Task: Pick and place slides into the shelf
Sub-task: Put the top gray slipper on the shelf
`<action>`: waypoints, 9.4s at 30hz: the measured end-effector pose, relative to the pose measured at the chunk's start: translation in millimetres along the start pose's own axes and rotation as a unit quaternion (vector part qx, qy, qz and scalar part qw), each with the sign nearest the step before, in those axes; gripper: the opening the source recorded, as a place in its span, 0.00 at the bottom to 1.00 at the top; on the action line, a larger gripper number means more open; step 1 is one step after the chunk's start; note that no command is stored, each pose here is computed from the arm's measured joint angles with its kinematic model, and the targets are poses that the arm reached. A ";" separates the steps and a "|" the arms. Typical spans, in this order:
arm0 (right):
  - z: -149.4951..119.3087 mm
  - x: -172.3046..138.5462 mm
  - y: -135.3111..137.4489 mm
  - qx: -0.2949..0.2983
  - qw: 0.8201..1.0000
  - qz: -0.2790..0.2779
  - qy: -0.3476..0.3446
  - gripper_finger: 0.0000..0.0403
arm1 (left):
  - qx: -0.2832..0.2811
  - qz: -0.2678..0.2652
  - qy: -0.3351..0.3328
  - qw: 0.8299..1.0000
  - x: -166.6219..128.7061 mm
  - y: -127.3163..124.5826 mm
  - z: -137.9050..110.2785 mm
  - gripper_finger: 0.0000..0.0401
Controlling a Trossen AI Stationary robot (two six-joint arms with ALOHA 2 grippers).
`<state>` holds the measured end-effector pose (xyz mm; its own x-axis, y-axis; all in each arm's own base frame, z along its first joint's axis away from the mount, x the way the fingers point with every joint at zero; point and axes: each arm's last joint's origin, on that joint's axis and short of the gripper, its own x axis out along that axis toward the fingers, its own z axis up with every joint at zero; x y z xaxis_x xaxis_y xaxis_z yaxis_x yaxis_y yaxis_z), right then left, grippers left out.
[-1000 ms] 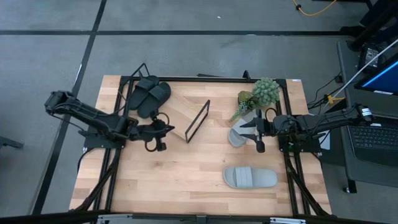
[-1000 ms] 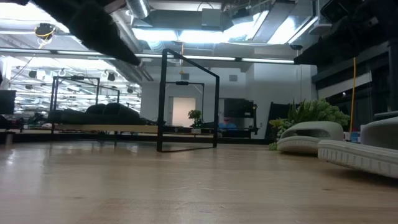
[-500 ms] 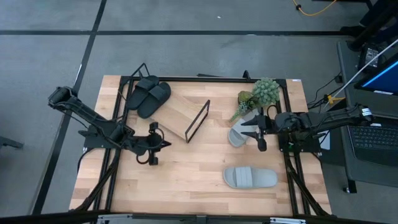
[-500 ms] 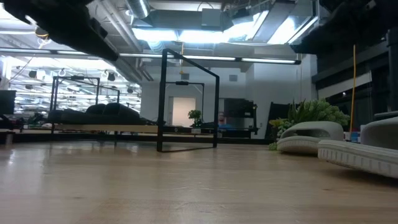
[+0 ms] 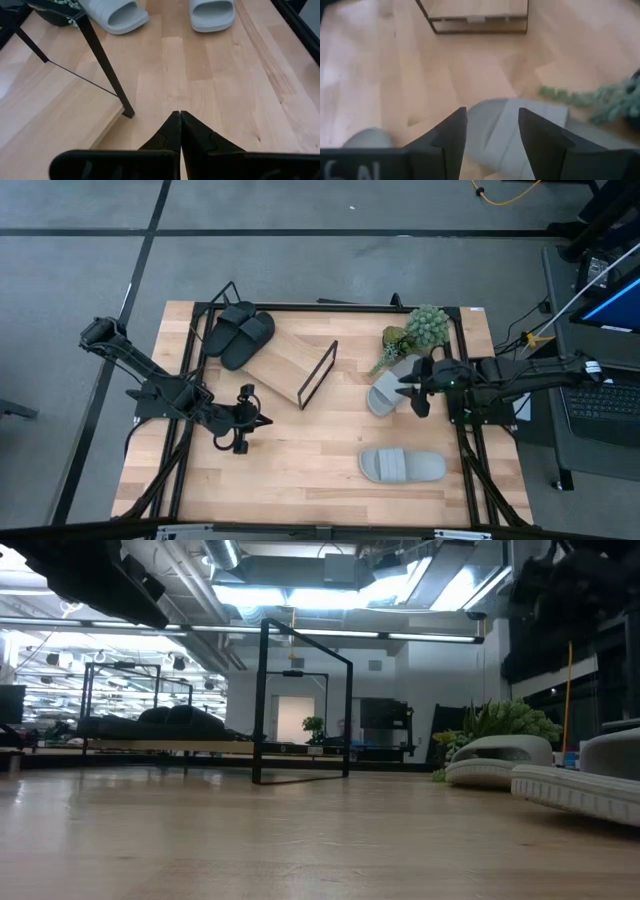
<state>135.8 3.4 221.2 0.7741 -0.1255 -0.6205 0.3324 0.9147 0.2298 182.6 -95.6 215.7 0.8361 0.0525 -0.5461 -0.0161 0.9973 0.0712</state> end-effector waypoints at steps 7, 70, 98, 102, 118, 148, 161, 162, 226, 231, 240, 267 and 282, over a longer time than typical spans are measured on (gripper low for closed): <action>0.8 1.6 -12.9 0.117 0.993 -0.002 0.028 0.45 | 0.001 0.001 0.000 1.000 0.3 0.3 0.1 0.00; 4.9 70.0 -55.5 0.152 0.975 0.008 0.161 0.03 | -0.009 -0.004 0.009 1.000 3.7 6.3 1.1 0.00; 37.3 30.3 -12.6 0.022 0.986 0.161 -0.048 0.03 | -0.012 0.008 -0.001 1.000 3.7 6.7 2.5 0.00; 42.4 23.7 -10.9 0.006 0.982 0.171 -0.084 0.03 | -0.012 0.021 -0.005 1.000 3.7 7.4 2.8 0.00; 112.6 5.1 8.4 -0.087 0.965 0.163 -0.188 0.03 | -0.032 0.090 -0.092 0.991 -27.4 25.0 17.1 0.00; 281.6 158.2 15.6 -0.084 0.981 0.152 -0.087 0.03 | -0.002 0.153 -0.159 0.975 -67.8 48.0 23.0 0.00; 257.6 223.2 4.8 -0.034 0.986 0.159 -0.021 0.03 | 0.008 0.154 -0.146 0.977 -67.0 48.3 20.2 0.00; 256.2 226.2 4.3 -0.032 0.986 0.162 -0.019 0.03 | 0.008 0.154 -0.146 0.977 -67.0 48.3 20.2 0.00; 245.4 271.9 -4.0 0.011 0.982 0.177 0.059 0.05 | 0.010 0.151 -0.143 0.978 -66.6 47.9 20.1 0.00; 245.5 272.0 -3.4 0.007 0.983 0.177 0.057 0.09 | 0.010 0.151 -0.143 0.978 -66.6 47.9 20.1 0.00; 247.2 272.4 1.8 -0.011 0.982 0.183 0.042 0.22 | 0.009 0.151 -0.143 0.978 -66.6 47.9 20.1 0.00; 305.1 219.5 10.6 -0.123 0.968 0.218 0.010 0.05 | 0.012 0.126 -0.142 0.982 -66.2 46.5 19.9 0.00; 318.5 191.6 25.7 -0.194 0.972 0.134 0.002 0.01 | 0.003 0.126 -0.142 0.982 -65.9 46.5 19.7 0.00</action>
<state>464.3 -119.6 347.1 0.8023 0.1390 -0.5805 -0.1105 0.9903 0.0843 137.6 -53.7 271.4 0.9252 0.2795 -0.2565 -0.2384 0.9543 0.1800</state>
